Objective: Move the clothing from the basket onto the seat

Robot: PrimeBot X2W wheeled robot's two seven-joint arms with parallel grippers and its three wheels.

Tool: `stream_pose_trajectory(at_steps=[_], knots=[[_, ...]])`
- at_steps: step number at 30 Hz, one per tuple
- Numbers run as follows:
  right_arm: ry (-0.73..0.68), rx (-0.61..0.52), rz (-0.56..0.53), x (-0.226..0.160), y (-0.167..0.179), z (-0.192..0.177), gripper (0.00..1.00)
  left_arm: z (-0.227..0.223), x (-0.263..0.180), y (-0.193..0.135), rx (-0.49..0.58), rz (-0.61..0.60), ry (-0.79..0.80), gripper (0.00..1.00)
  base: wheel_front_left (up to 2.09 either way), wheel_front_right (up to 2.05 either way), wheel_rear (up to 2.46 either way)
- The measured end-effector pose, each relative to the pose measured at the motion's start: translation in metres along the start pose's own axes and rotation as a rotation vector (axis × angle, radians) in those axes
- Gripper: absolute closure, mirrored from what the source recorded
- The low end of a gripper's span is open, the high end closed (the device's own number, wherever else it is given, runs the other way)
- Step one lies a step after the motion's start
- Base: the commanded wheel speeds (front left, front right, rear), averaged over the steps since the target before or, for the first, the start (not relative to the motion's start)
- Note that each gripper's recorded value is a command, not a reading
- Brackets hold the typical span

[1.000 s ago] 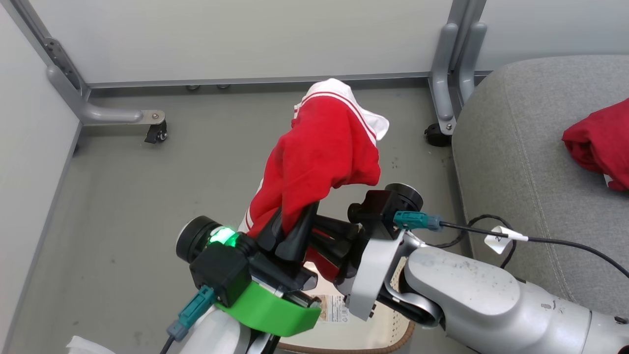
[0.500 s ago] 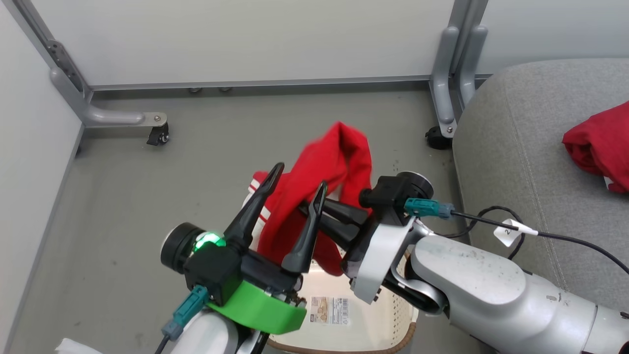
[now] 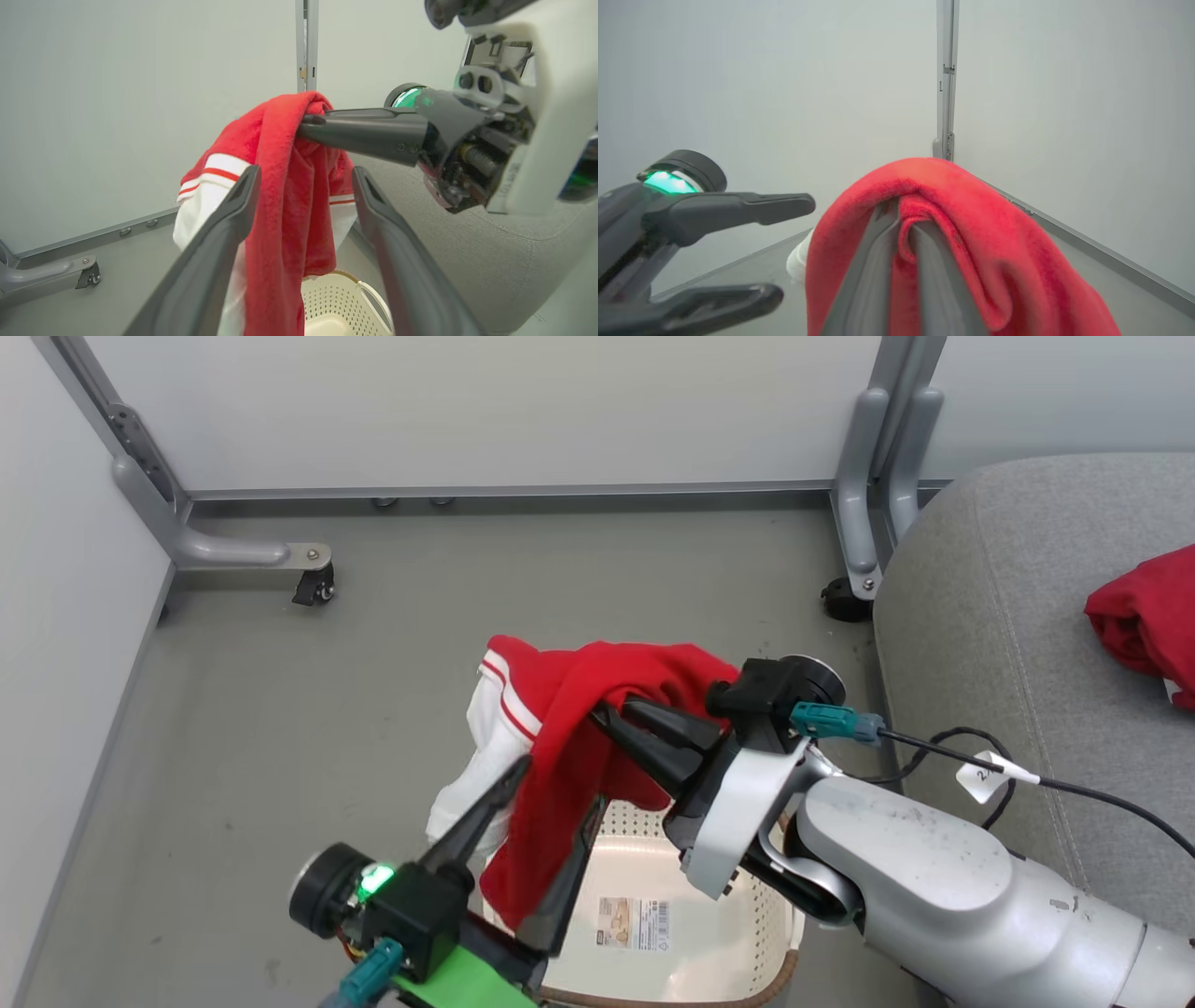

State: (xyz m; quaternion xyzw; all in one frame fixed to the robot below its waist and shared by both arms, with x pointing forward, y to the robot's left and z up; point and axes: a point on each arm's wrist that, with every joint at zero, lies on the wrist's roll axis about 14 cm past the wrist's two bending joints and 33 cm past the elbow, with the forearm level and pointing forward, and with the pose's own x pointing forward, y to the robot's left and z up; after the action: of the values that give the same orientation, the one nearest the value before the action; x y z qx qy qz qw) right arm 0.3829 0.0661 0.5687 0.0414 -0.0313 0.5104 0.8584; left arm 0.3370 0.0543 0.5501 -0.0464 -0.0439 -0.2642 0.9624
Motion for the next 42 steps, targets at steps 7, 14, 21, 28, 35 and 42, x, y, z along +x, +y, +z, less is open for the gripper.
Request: stream_pose_trajectory(at_steps=[7,14,21,28,35,42], knots=[[0.012,0.010,-0.020,-0.003,-0.005,-0.007,1.00,-0.021,-0.014,-0.007,-0.035,-0.001,0.076,0.00,0.00,0.00,0.00],[0.007,0.024,-0.073,-0.010,-0.017,-0.010,1.00,-0.031,-0.017,-0.009,-0.044,-0.004,0.107,0.00,0.00,0.00,0.00],[-0.013,0.020,-0.154,-0.026,-0.033,-0.008,1.00,-0.036,-0.009,-0.014,-0.039,-0.042,0.122,0.00,0.00,0.00,0.00],[-0.054,0.003,-0.287,-0.057,-0.062,0.004,1.00,-0.039,0.012,-0.030,-0.032,-0.135,0.130,0.00,0.00,0.00,0.00],[-0.071,-0.023,-0.458,-0.106,-0.094,0.010,1.00,-0.045,0.035,-0.054,-0.036,-0.255,0.143,0.00,0.00,0.00,0.00],[-0.084,-0.023,-0.642,-0.161,-0.117,0.012,1.00,-0.052,0.056,-0.084,-0.049,-0.384,0.154,0.00,0.00,0.00,0.00]])
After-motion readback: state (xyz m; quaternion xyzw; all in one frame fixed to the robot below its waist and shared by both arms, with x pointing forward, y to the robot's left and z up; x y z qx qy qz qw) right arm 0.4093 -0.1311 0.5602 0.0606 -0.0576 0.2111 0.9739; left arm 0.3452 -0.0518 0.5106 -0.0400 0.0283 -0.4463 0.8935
